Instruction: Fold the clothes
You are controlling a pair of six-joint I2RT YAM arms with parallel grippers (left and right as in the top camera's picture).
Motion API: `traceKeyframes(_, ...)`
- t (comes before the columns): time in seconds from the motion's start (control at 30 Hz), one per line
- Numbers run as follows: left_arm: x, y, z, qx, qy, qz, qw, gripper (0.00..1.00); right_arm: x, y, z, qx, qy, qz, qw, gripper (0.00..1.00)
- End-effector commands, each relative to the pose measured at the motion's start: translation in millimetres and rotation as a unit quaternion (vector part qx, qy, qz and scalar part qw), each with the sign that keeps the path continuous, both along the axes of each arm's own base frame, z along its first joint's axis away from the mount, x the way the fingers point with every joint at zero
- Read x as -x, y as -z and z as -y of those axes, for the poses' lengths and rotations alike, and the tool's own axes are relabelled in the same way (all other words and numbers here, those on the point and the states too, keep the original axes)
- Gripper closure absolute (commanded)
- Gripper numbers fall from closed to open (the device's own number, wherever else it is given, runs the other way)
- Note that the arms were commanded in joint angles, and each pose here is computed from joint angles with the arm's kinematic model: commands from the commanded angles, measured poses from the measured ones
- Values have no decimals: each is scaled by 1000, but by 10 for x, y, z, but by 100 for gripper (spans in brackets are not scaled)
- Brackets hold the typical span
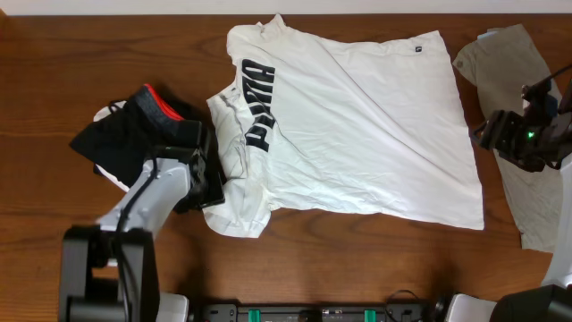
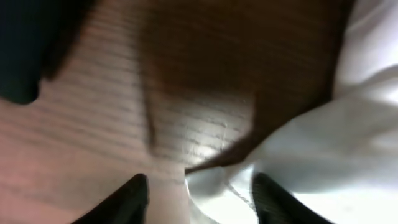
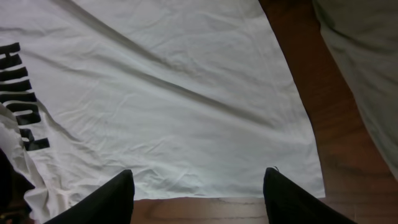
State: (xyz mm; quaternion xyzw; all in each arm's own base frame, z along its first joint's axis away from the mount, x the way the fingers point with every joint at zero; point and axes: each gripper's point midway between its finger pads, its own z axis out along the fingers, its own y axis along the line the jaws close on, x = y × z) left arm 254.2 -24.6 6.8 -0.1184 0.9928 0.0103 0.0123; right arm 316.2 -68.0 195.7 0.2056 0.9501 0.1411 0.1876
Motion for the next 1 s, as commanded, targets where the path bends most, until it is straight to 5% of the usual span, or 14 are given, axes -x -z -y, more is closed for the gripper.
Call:
traceKeyframes(0.0,144,188,-43,-10,11,-41,999,53,19,-5,-31,3,-9,1,1000,36)
traceKeyframes(0.23,361,291,-34,-6,12,-99,995,94,228,424,206,48,57,-91,993,33)
traceKeyframes(0.47,646,219,-152,-13,-35,-159,987,94,354,957,232,40,85,-157,983,30)
traceKeyframes(0.73,776,173,-288,-9,-73,-187,980,94,539,1562,210,26,125,-221,967,39)
traceKeyframes(0.97,771,162,-287,-8,-74,-186,980,94,814,1808,459,99,192,-283,935,41)
